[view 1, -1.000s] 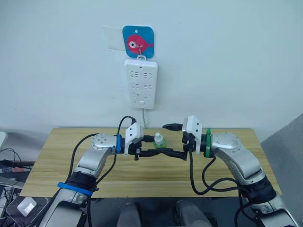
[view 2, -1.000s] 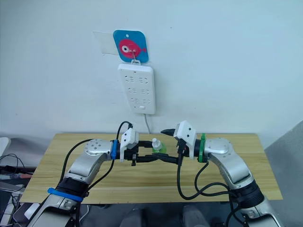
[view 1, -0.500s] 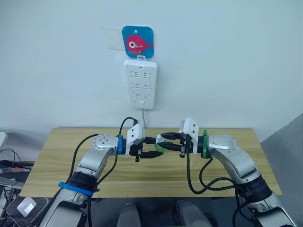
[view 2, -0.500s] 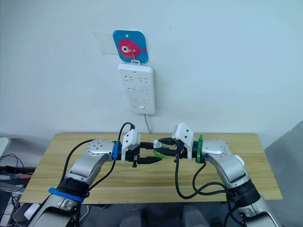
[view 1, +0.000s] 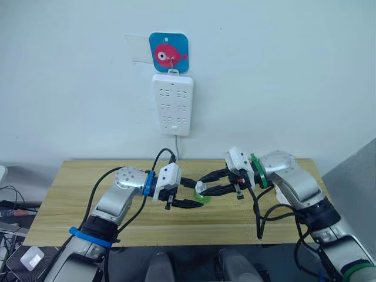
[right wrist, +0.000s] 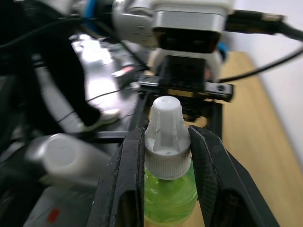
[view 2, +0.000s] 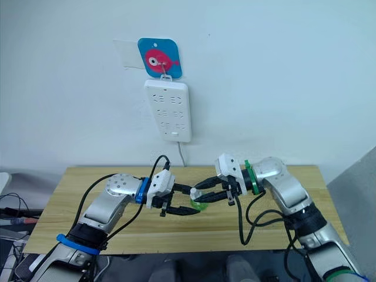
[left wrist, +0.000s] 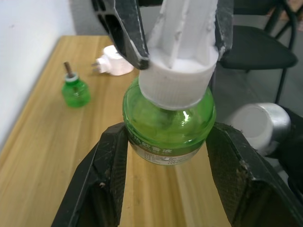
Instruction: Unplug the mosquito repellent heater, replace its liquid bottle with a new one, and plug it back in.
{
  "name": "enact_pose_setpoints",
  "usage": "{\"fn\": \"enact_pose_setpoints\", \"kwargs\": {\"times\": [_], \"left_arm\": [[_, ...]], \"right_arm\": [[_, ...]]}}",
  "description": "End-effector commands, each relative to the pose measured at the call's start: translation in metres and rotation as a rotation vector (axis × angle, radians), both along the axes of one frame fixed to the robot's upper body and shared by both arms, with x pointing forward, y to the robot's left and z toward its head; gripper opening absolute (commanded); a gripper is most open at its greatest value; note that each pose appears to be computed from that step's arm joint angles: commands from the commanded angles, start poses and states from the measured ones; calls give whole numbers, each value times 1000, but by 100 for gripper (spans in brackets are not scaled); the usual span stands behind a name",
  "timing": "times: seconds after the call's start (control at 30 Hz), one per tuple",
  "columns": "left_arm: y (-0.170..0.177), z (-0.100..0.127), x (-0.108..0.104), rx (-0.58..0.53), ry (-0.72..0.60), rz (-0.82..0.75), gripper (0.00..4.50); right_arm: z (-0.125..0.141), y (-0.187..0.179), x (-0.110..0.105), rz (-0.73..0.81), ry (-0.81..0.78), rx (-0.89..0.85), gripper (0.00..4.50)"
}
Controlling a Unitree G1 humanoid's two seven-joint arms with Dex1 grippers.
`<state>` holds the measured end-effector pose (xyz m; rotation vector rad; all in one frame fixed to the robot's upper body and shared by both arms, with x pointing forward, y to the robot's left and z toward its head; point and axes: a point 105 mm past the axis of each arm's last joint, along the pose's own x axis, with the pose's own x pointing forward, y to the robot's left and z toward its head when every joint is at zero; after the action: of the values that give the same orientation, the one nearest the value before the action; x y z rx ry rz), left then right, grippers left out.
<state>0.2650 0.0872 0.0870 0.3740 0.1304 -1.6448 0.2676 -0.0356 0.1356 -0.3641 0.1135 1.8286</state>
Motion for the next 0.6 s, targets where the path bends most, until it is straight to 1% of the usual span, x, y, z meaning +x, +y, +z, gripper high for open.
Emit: {"fn": "enact_pose_setpoints", "kwargs": {"times": [0.03, 0.2, 0.27, 0.33, 0.4, 0.43, 0.53, 0.57, 0.6], "left_arm": [[-2, 1, -9, 23, -16, -68, 216], [2, 0, -13, 35, -14, -76, 216], [4, 0, -12, 36, -13, -57, 216], [6, 0, -8, 34, -9, -29, 216], [7, -1, -8, 34, -7, -22, 216], [7, -1, -7, 28, -2, -12, 216], [7, 0, -3, 11, 8, 23, 216], [7, 1, -1, 6, 8, 35, 216], [7, 2, 5, -6, 11, 64, 216]], "right_arm": [[16, 8, -1, 163, -36, 25, 98], [18, 8, 6, 189, -28, 14, 98], [18, 0, 5, 180, -14, 0, 173], [19, -12, 5, 159, -3, -17, 233], [20, -20, 7, 132, -3, -25, 307], [20, -27, 8, 111, -4, -33, 351], [20, -44, 10, 53, -9, -48, 448], [19, -47, 8, 40, -8, -53, 448], [19, -49, 10, -11, -34, -45, 448]]}}
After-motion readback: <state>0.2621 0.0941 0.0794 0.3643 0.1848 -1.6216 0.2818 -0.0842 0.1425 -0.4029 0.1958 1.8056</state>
